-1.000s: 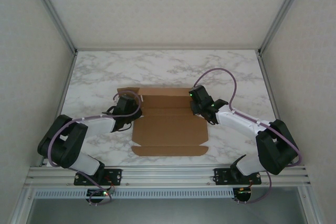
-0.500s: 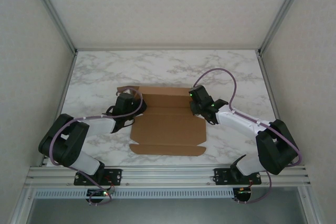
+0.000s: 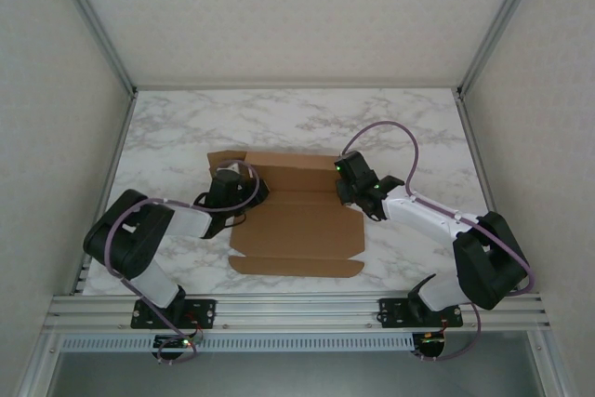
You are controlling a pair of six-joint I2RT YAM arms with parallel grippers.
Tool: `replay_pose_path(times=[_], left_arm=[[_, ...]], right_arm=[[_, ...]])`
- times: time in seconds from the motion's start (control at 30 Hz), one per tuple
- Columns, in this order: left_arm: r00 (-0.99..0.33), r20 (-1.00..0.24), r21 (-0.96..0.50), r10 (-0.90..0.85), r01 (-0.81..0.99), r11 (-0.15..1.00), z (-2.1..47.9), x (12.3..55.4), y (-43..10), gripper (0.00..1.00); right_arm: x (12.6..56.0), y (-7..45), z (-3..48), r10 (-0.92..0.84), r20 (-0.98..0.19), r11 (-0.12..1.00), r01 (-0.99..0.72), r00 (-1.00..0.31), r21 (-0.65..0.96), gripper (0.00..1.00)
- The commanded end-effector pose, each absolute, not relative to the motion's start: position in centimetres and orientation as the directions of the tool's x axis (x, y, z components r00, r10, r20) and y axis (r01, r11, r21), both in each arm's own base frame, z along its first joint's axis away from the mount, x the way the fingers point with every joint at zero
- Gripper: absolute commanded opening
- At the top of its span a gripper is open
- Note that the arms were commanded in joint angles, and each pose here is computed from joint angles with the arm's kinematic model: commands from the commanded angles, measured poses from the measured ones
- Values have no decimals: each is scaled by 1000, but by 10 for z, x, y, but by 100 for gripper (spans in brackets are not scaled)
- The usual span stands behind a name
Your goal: Fold the paper box
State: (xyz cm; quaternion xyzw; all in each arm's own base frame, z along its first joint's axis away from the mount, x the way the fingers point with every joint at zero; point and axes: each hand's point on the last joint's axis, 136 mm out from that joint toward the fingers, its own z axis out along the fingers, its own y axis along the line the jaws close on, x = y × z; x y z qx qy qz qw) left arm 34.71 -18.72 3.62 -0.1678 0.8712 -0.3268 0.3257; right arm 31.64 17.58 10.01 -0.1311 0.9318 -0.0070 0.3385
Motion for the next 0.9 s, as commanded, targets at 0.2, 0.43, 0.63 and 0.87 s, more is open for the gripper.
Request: replay_pose_path(times=[0.2, 0.43, 0.63, 0.87], left_arm=[[-744, -437, -690, -506, -84, 719, 39, 338, -191, 40], [-670, -545, -646, -504, -48, 762, 99, 331, -166, 40], [-656, -548, -570, -519, -162, 806, 104, 306, -128, 36], [-497, -652, -563, -572, -187, 805, 172, 290, -90, 33]], right_arm=[[314, 174, 105, -281, -620, 958, -256, -733, -132, 0], [319, 164, 117, -288, -634, 958, -223, -718, -182, 0], [323, 162, 123, -295, -641, 955, -214, -709, -203, 0], [326, 163, 125, -298, -643, 955, -216, -706, -205, 0]])
